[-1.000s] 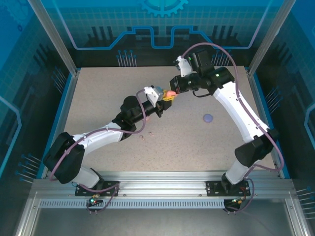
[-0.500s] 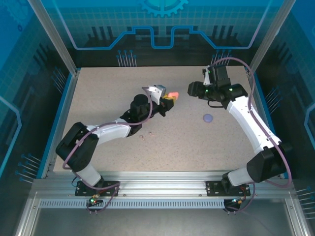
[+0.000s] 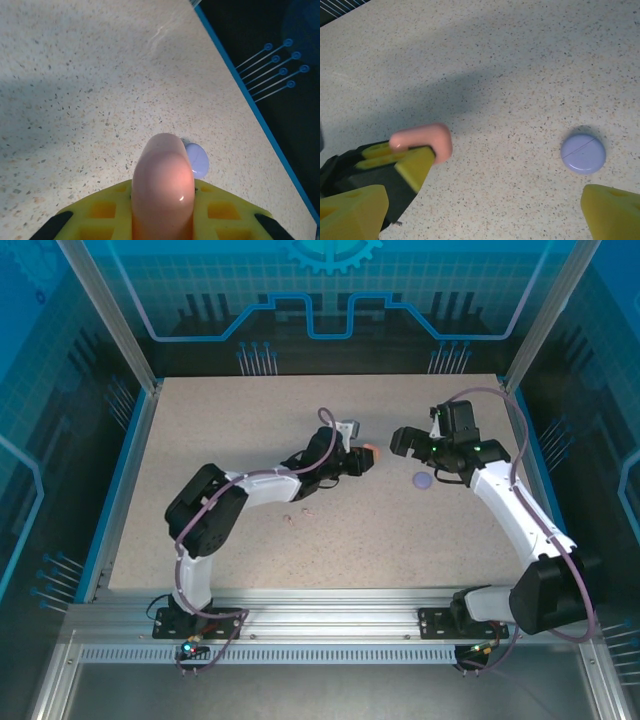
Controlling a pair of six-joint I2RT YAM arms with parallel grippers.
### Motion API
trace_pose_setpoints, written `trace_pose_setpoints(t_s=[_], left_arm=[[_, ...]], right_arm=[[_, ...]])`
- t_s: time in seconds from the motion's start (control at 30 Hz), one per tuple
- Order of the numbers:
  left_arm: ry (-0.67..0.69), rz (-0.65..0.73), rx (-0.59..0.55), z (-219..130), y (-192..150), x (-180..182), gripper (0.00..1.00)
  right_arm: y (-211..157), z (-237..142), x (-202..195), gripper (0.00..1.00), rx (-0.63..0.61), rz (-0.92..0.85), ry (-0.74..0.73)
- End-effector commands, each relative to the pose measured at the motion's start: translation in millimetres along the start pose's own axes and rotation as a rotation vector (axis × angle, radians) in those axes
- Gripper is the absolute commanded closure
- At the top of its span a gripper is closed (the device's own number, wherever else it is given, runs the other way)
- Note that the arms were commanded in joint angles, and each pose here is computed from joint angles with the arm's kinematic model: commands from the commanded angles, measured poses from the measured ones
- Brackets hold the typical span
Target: Insert the wireless bluetooth earbuds into the charging case
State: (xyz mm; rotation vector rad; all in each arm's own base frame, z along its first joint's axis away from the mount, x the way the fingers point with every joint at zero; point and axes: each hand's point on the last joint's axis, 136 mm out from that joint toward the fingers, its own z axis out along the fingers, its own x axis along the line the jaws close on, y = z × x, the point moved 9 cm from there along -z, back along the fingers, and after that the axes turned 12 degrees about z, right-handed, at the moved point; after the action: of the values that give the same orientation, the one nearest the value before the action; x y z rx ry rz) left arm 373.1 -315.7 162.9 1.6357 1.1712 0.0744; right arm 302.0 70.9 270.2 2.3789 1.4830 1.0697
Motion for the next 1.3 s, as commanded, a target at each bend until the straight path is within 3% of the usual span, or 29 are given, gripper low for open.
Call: trace_pose_setpoints(t_s=[0.0,0.2,0.47,0.83,1.1,1.13,1.27], left_arm=[[0.034,-0.144,0.119,19.7,-12.0,5.6,1.00],[0.052,-0.253,0.231,52.3,-20.1,12.3,1.00],[0.178,-0.336,0.351,72.3,-34.8,27.1,0.96],[0.299,-0.294,0.434,74.6,-31.5,32.1,0.49],[0.385,-0.188,0.418,59.7,-1.9,24.9,0.15],[0.406,-0.174,0.412,55.8,3.0,23.7,0.06],[0.436,-0.127,0.376,42.7,22.6,20.4,0.01]], right_arm=[[3.0,-7.1,-2.4,0.00,-0.015,0.028,0.040],[4.9,-13.7,-7.1,0.00,-0.026,0.054,0.067],[5.1,-15.9,-10.2,0.00,-0.012,0.042,0.032],[9.9,-21.4,-18.5,0.00,-0.040,0.049,-0.062],[14.6,-22.7,-19.6,0.00,-0.037,0.041,-0.110],[14.6,-22.4,-19.5,0.00,-0.033,0.038,-0.112],[13.5,-21.0,-24.6,0.00,-0.028,0.050,-0.159]])
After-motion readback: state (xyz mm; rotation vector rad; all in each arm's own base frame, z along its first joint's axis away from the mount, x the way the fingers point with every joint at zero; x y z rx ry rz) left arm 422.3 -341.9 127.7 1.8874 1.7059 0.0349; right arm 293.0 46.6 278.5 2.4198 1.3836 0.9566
